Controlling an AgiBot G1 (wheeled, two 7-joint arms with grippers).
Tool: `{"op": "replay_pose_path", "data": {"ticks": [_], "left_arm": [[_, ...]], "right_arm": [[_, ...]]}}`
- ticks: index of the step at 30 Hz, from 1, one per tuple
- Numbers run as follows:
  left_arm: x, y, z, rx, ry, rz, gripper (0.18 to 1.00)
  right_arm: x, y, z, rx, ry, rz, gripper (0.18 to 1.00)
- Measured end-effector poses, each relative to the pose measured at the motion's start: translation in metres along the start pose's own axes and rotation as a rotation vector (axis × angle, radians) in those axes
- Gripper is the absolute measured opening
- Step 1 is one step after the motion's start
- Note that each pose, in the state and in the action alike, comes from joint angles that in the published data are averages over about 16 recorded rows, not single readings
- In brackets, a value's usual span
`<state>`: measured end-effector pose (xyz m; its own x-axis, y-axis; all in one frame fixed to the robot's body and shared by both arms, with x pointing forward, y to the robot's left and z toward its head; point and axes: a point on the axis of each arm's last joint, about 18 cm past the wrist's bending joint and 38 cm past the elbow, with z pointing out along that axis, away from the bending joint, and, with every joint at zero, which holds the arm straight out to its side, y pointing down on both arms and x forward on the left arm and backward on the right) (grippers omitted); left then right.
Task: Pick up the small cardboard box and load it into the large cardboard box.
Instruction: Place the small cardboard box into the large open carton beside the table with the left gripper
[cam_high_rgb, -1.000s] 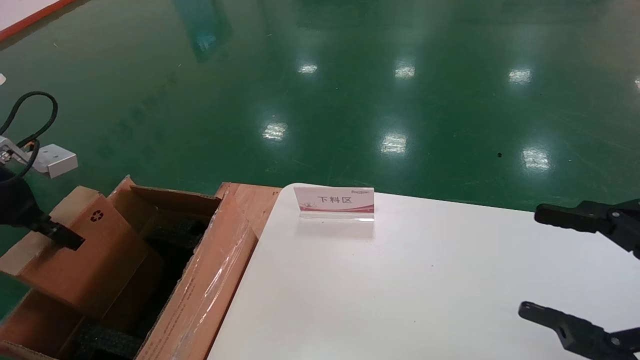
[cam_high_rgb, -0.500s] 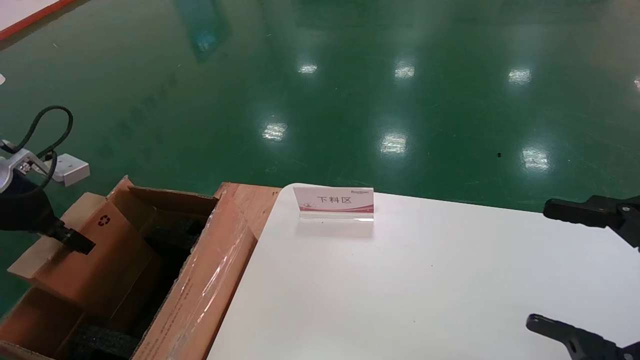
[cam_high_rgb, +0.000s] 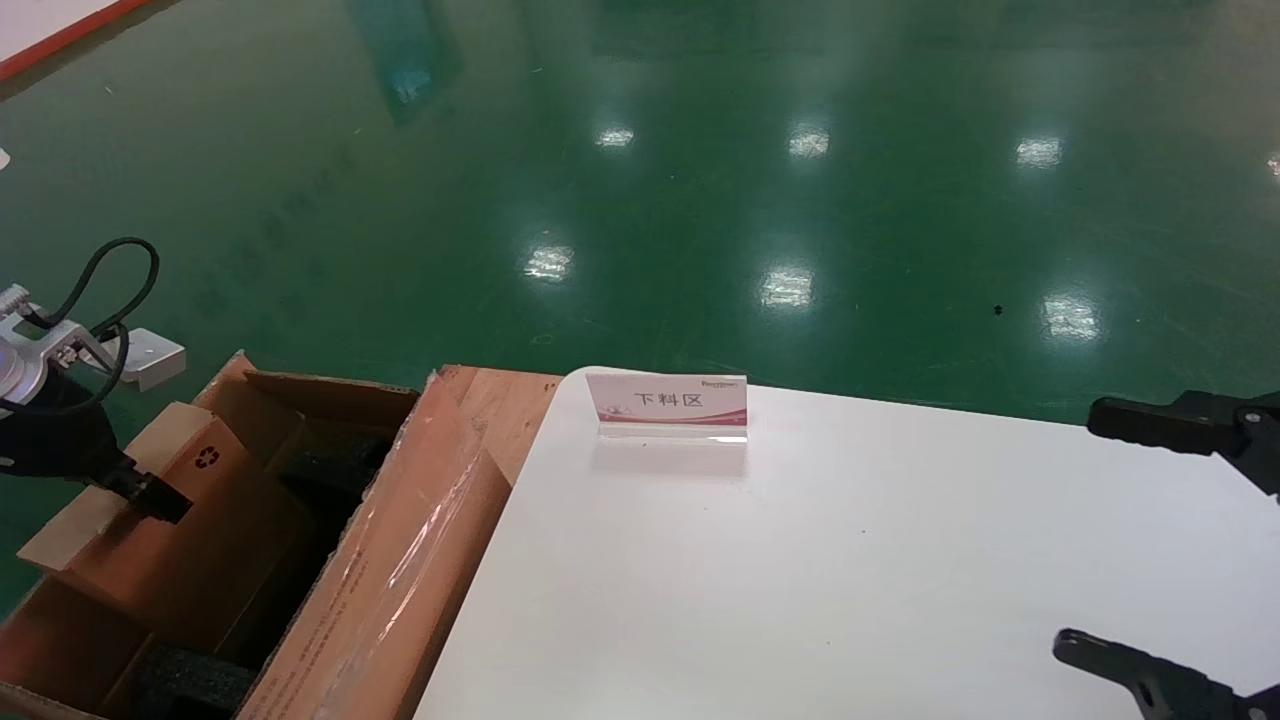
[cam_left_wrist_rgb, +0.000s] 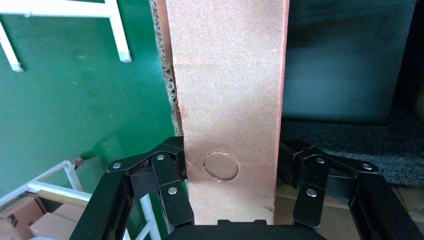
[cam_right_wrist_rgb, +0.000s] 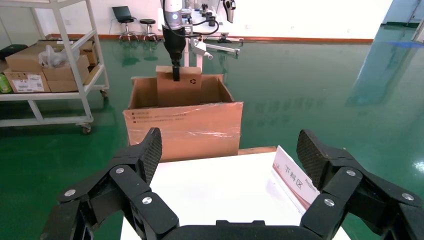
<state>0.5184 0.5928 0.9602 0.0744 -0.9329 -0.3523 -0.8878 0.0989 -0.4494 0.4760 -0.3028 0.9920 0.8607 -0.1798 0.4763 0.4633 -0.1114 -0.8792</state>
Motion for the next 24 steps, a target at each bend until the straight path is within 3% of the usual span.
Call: {"op": "replay_pose_path", "data": {"ticks": [10,16,24], "left_arm": [[0.0001,-0.0005,0.0006,0.000,0.000,0.001,0.325],[-0.0003,-0.0003,-0.0002,0.000,-0.001,0.000,0.384],[-0.0002,-0.0014,-0.0020,0.010,0.003,-0.002,0.522]], "right_arm": [[0.0000,0.0000,0.0000,0.000,0.000,0.000,1.001],[0.0000,0.0000,0.0000,0.000,0.000,0.000,1.001],[0.0000,0.0000,0.0000,0.000,0.000,0.000,1.001]]}}
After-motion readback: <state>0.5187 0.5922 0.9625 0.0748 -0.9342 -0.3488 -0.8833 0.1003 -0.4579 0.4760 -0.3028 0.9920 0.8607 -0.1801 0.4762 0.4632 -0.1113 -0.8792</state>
